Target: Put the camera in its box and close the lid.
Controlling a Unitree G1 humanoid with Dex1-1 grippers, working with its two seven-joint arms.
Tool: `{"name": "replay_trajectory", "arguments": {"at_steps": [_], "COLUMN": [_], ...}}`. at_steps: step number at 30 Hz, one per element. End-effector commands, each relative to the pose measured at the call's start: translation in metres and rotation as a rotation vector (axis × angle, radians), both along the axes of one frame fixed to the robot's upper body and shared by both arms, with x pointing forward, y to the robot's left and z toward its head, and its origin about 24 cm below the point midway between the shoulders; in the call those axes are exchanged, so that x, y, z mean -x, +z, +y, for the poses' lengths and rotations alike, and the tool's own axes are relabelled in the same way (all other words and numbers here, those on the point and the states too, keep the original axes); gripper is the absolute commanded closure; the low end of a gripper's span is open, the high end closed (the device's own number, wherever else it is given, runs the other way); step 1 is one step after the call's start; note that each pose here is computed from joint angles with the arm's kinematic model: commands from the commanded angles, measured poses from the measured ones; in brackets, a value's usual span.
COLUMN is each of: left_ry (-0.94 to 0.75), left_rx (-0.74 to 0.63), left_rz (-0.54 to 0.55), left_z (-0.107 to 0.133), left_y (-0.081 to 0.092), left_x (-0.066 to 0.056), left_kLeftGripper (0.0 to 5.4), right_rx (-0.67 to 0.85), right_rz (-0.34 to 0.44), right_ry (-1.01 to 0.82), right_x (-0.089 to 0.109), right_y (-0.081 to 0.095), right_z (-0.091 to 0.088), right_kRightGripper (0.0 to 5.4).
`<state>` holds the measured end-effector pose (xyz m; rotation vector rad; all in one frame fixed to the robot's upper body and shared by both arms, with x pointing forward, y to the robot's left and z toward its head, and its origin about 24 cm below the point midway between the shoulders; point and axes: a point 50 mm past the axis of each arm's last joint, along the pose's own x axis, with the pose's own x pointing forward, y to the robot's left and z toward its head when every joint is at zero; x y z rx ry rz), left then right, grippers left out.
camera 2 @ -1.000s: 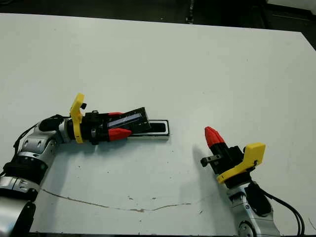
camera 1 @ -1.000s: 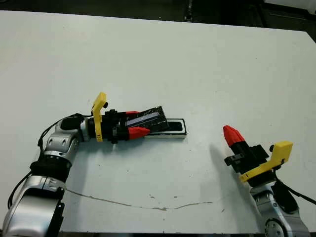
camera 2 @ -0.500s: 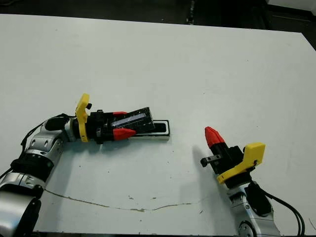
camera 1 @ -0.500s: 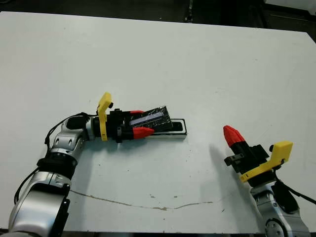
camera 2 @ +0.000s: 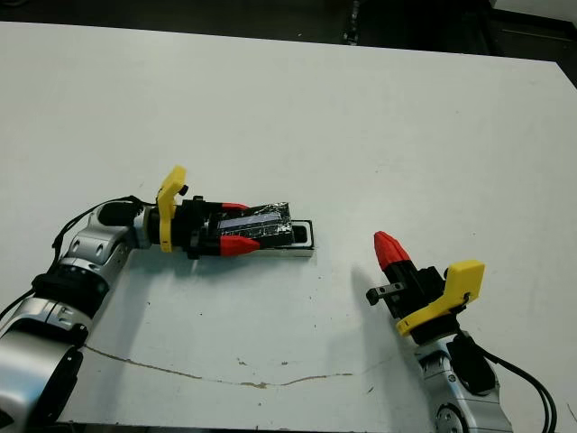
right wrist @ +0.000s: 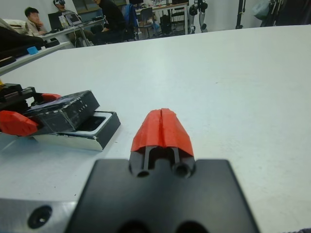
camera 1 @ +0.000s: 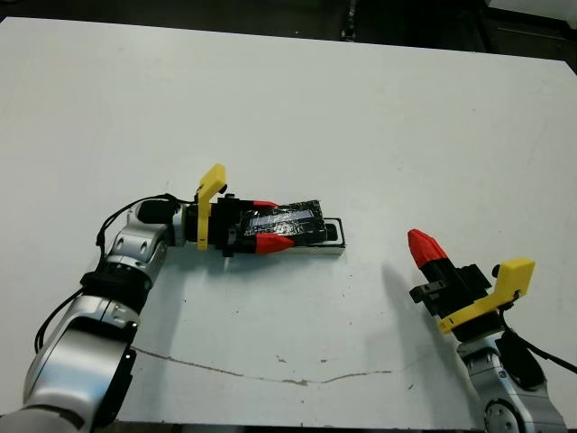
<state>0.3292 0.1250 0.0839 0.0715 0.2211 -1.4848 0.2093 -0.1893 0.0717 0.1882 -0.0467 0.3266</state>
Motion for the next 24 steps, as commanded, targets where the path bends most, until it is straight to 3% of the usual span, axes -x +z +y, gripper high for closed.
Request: {"name": "replay_trajectory", "arguments": {"at_steps": [1, 8, 24], "left_ry": [-0.123, -0.136, -0.196], "left_rx": [-0.033, -0.013, -0.023], "left_rz": [0.12, 0.175, 0.143], "left_z": [-0.03, -0.038, -0.066], "left_y": [-0.028, -0.032, -0.037], "left_x": [0.016, 0.018, 0.016], "left_kLeftGripper": [2.26, 2.26, 2.26], "right_rx": [0.01, 0.017, 0.003], "right_rz": [0.021, 0.021, 0.021], "right_ry": [-0.013, -0.016, -0.031], "right_x": [0.002, 0.002, 0.003], "right_y": [-0.002, -0.002, -0.003], "right_z": [-0.005, -0.005, -0.007], "right_kRightGripper": [5.4, 5.4, 5.4]}}
